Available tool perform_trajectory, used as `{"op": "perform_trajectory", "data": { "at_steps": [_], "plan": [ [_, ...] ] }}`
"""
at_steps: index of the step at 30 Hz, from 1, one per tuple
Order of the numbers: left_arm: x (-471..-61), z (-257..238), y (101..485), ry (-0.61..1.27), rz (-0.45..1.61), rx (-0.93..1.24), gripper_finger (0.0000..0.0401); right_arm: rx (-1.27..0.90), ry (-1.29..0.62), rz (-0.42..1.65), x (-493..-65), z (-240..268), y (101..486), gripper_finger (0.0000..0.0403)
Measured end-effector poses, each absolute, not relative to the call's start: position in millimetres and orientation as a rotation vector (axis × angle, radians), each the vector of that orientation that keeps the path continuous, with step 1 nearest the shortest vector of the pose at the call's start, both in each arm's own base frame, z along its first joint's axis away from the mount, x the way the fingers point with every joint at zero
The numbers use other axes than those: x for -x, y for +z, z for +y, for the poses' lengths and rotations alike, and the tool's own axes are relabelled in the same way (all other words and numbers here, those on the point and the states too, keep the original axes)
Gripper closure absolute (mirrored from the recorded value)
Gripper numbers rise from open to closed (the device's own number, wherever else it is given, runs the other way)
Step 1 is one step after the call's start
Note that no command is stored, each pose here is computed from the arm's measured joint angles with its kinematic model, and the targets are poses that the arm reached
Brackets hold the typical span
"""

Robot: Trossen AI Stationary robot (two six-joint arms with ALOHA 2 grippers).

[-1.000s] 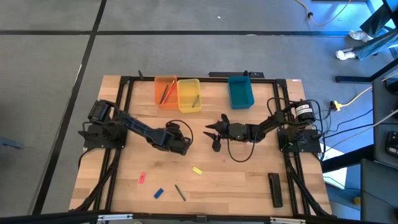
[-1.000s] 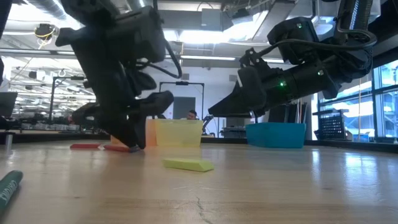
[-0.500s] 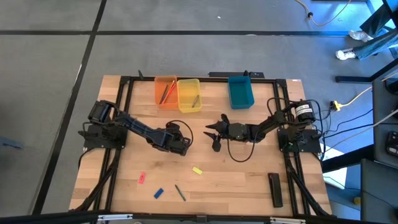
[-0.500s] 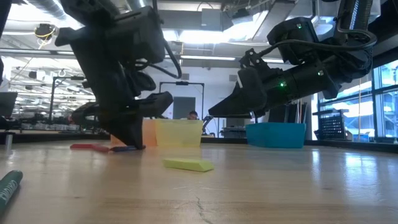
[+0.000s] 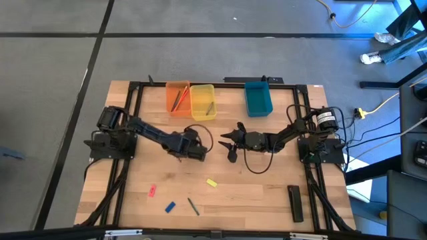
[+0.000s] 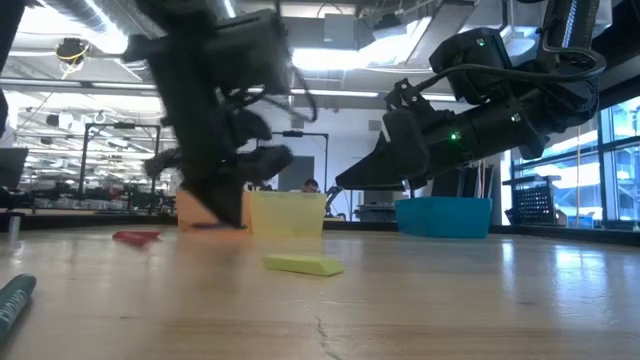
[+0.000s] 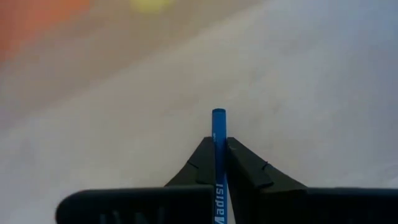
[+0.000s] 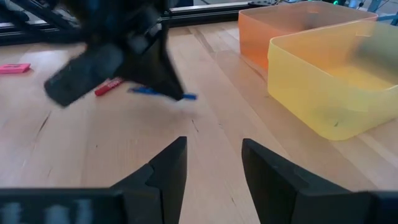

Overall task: Sort crayons/erasers/pens/pencils in bins
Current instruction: Put the blue crayon into the yellow bin

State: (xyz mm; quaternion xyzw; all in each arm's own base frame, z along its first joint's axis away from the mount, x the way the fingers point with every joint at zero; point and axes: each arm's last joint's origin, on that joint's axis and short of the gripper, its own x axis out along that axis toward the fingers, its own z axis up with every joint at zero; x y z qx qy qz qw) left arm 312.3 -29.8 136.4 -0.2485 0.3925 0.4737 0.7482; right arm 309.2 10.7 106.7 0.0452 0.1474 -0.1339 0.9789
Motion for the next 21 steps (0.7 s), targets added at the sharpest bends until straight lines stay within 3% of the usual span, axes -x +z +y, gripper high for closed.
{"op": "perform_trajectory", "data": {
  "at_steps": [13, 21],
  "plan": [
    [-351, 40, 218, 0.923, 0.823, 0.347, 0.0389, -0.086, -0.27, 0.313, -309, 11, 105, 0.0246],
    [-353, 116, 244, 1.01, 0.725, 0.303, 0.0388, -0.08, -0.272, 0.317, -308, 10, 105, 0.0246]
  ]
}}
